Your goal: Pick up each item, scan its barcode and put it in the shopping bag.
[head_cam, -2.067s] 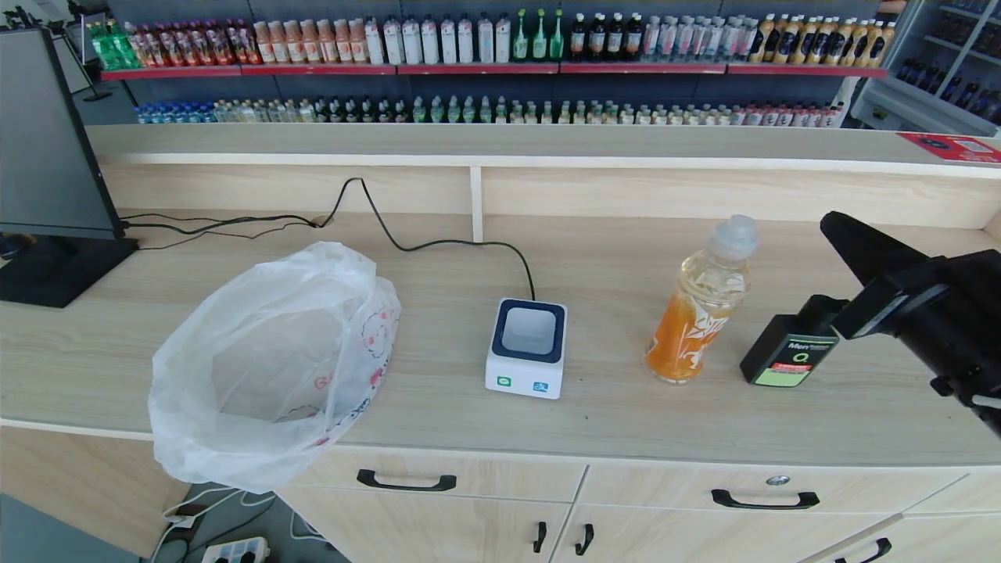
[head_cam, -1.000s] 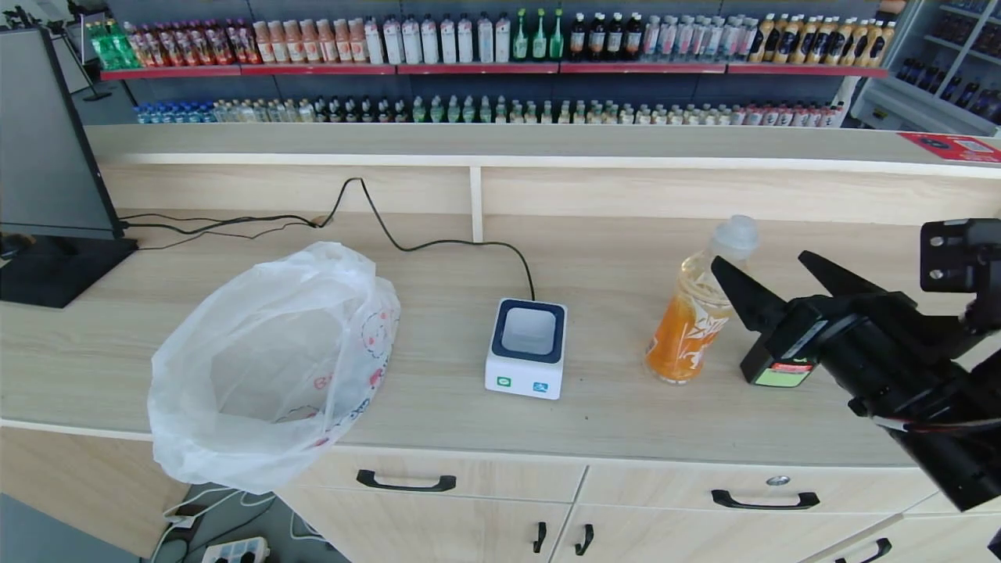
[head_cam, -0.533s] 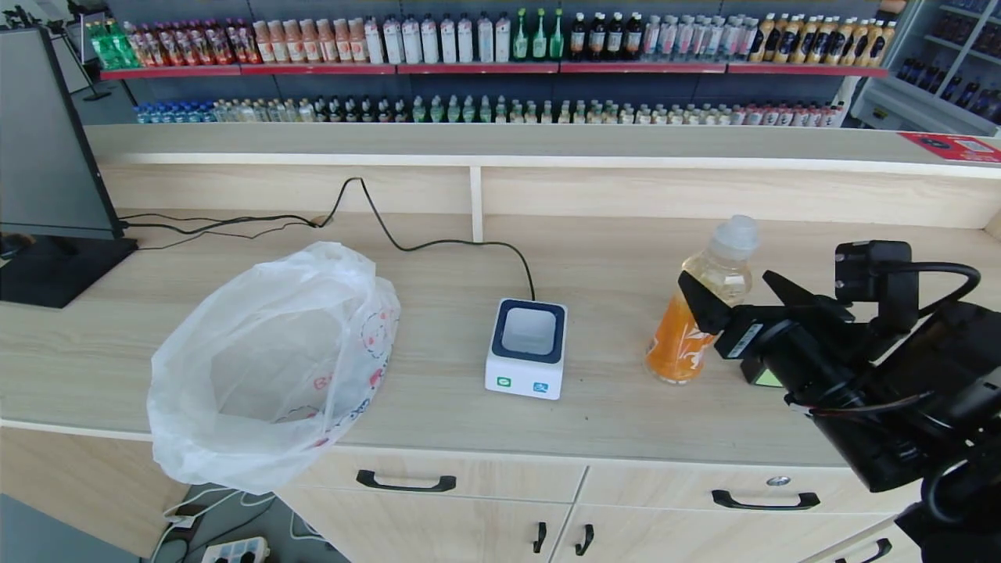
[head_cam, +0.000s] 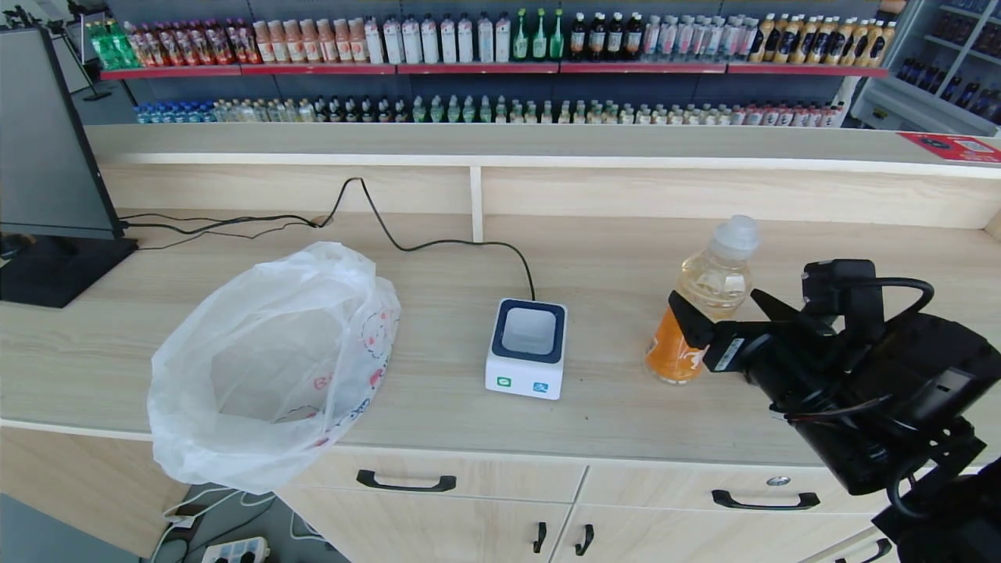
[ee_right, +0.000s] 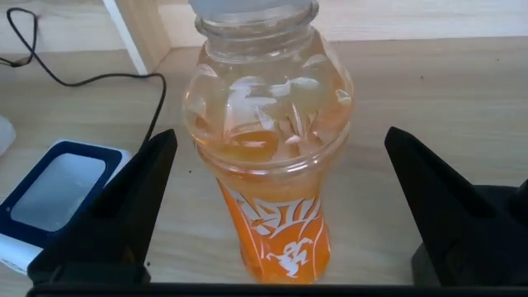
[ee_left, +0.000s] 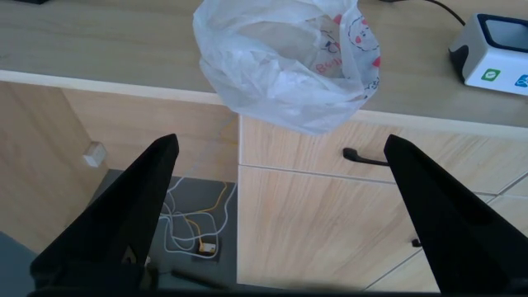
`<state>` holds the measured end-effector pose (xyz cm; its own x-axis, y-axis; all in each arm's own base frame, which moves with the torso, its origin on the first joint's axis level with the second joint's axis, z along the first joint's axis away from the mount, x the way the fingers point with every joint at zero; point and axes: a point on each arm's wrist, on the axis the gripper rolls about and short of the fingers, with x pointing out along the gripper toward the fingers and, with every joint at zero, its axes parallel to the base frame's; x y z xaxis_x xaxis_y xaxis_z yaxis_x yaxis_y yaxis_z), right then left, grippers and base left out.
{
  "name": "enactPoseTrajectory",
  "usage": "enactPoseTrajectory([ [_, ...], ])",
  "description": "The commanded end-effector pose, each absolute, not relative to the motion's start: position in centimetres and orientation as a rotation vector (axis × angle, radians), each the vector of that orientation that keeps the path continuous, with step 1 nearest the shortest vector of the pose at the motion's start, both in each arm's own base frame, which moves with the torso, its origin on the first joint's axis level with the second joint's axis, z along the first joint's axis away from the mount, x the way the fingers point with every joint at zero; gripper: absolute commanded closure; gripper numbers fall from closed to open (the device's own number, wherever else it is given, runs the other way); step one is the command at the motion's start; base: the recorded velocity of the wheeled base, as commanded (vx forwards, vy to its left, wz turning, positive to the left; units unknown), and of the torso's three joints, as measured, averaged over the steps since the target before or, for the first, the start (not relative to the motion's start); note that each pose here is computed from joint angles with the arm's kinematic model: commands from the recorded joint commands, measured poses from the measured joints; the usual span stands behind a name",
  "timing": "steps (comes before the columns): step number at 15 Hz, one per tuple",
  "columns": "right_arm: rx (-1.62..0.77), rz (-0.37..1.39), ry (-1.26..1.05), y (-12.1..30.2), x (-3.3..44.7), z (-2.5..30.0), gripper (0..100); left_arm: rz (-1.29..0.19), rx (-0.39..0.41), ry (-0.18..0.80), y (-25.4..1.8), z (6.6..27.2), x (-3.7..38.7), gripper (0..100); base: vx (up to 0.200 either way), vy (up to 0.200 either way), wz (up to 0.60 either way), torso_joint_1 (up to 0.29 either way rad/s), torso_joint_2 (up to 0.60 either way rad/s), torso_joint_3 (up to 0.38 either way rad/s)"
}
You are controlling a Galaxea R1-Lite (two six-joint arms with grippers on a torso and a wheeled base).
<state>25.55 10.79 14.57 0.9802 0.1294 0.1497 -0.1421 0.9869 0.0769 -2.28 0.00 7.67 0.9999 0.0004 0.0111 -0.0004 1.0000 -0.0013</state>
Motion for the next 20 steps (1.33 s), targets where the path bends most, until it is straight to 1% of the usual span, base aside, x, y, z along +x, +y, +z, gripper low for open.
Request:
enactPoseTrajectory([
  [1,0.074,0.131,-0.112,10.9,26.1,13.5,0,0.002,-0.002,-0.012,0.0,7.7,-2.3,0,0.000,0.000,0.00,0.000,0.00,0.000],
  [5,0.070,0.121,-0.095,11.0,27.0,12.8,0,0.000,-0.002,-0.012,0.0,7.7,-2.3,0,0.000,0.000,0.00,0.000,0.00,0.000],
  [7,0.069,0.100,-0.094,10.8,28.3,12.3,0,0.000,-0.002,-0.012,0.0,7.7,-2.3,0,0.000,0.000,0.00,0.000,0.00,0.000],
  [20,0.062,0.101,-0.034,11.5,29.9,9.9,0,0.000,-0.002,-0.012,0.0,7.7,-2.3,0,0.000,0.000,0.00,0.000,0.00,0.000],
])
